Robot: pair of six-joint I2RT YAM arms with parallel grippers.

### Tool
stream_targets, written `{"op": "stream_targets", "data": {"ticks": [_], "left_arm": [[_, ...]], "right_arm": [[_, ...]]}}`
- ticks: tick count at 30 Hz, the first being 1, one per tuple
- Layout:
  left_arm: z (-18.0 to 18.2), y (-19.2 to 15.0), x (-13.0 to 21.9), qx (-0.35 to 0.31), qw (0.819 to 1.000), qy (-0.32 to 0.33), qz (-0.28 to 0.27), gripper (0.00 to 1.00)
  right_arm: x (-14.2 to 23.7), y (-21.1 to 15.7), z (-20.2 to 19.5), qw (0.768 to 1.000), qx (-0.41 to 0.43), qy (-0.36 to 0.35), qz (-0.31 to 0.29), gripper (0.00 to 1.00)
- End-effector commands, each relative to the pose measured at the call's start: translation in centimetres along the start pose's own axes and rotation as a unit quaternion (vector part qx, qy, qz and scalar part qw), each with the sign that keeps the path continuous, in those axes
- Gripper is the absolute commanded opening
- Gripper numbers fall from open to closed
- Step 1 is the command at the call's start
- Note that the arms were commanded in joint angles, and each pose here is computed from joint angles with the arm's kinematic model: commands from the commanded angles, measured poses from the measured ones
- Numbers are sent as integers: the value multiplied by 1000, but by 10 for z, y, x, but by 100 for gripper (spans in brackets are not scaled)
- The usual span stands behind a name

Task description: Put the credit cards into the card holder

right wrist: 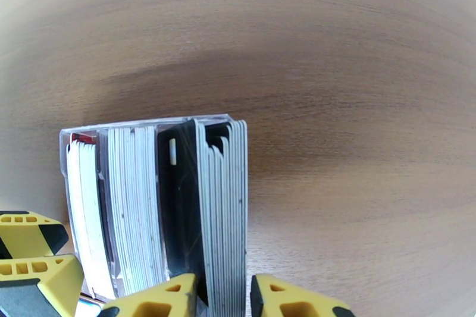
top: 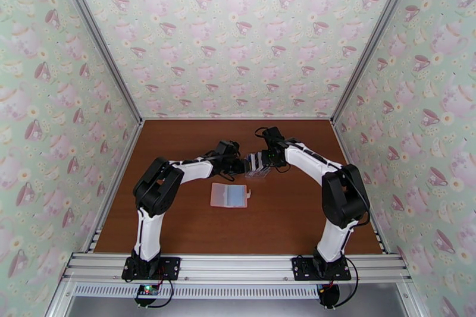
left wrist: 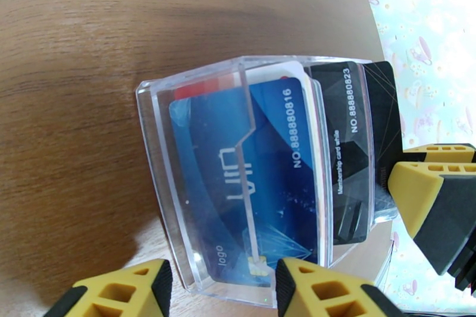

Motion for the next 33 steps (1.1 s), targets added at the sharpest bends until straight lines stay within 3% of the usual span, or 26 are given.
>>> {"op": "stream_targets", "data": {"ticks": [1,6,15,33], "left_arm": [[16,-7,-8,15,1000,18,20,51],[11,-5,-8,12,1000,13,21,51],[-7,-2,-6,-4,1000,-6,20,52],[5,-10,-12,4,999,26,33,50]], "right_arm": [[19,9,-2,1000,0,13,-18,37],[16,16,4,999,-7,24,-20,43],[-1,25,3,999,-17,27,-8,44],[-22,26,0,1000,-17,19,8,42]]}}
Point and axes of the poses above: each hand's point on the last joint's axis, 136 mm out from that joint toward the fingers, its own x axis back along the fingers, its own z axis along the line the jaws close on, y = z × x, the point moved 1 cm from there along x, back along the fingers, and after that the axes turned 1 degree about x, right-handed, at the moved point
